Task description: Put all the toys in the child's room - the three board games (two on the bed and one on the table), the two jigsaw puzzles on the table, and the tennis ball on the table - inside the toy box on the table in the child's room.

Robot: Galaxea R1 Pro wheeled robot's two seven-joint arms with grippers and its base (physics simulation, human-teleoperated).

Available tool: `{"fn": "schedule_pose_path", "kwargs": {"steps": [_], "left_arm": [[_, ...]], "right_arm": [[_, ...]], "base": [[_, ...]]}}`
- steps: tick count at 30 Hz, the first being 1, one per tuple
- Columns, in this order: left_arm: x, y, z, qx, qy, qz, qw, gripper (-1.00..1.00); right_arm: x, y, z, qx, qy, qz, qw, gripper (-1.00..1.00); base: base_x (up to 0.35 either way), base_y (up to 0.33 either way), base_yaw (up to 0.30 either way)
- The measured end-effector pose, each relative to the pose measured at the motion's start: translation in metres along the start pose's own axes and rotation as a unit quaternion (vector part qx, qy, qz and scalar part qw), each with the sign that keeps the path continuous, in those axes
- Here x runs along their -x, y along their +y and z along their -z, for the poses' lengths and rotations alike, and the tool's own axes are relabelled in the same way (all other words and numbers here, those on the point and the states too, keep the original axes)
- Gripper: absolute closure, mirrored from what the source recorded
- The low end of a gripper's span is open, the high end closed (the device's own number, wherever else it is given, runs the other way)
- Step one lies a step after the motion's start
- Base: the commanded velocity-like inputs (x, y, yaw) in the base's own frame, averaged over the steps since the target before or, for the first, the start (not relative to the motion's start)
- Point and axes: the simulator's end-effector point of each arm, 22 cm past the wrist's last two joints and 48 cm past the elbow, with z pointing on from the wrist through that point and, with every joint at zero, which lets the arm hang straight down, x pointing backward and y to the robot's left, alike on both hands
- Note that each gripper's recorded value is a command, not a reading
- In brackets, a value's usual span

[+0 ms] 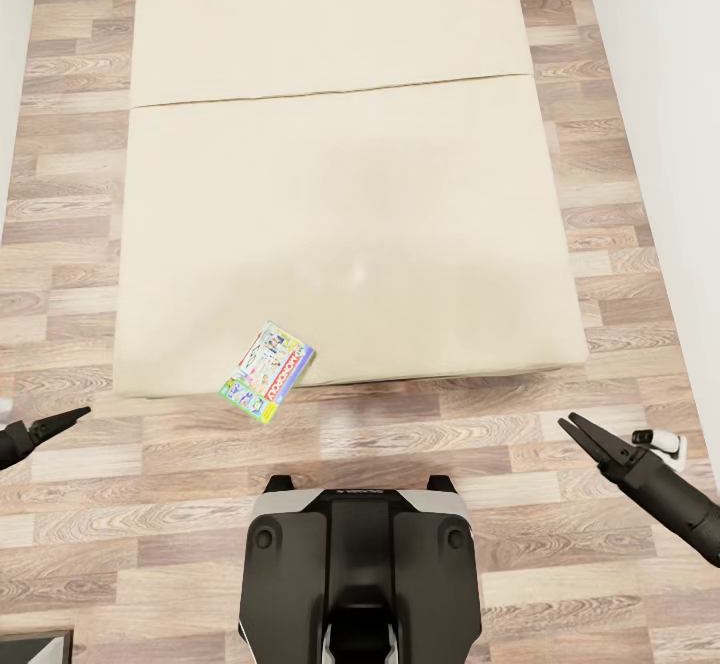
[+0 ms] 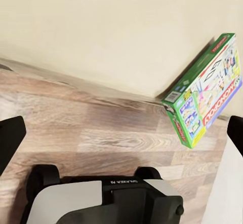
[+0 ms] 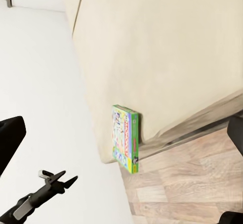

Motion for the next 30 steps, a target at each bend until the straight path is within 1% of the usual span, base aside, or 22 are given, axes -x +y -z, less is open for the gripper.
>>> {"fn": "schedule_pose_path", "kwargs": {"steps": [10, 18, 23, 30], "left_arm": [[0.001, 0.0, 0.001, -0.002, -0.003, 0.0, 1.0, -1.0], [0.0, 0.0, 0.0, -0.002, -0.003, -0.001, 1.0, -1.0], [-0.001, -0.001, -0.003, -0.003, -0.002, -0.001, 1.0, -1.0], [-0.002, -0.001, -0.003, -0.002, -0.002, 0.0, 1.0, -1.0]], "right_arm": [[-0.005, 0.0, -0.003, 0.003, -0.004, -0.005, 1.0, -1.0], [-0.01, 0.002, -0.008, 0.009, -0.016, -0.004, 0.9998, -1.0], [-0.013, -0.005, -0.008, 0.006, -0.021, -0.008, 0.9997, -1.0], [-0.013, -0.009, -0.008, 0.003, -0.027, 0.0, 0.9996, -1.0]], "base": [[0.0, 0.0, 0.0], [0.0, 0.0, 0.0], [0.0, 0.0, 0.0], [0.0, 0.0, 0.0]]}}
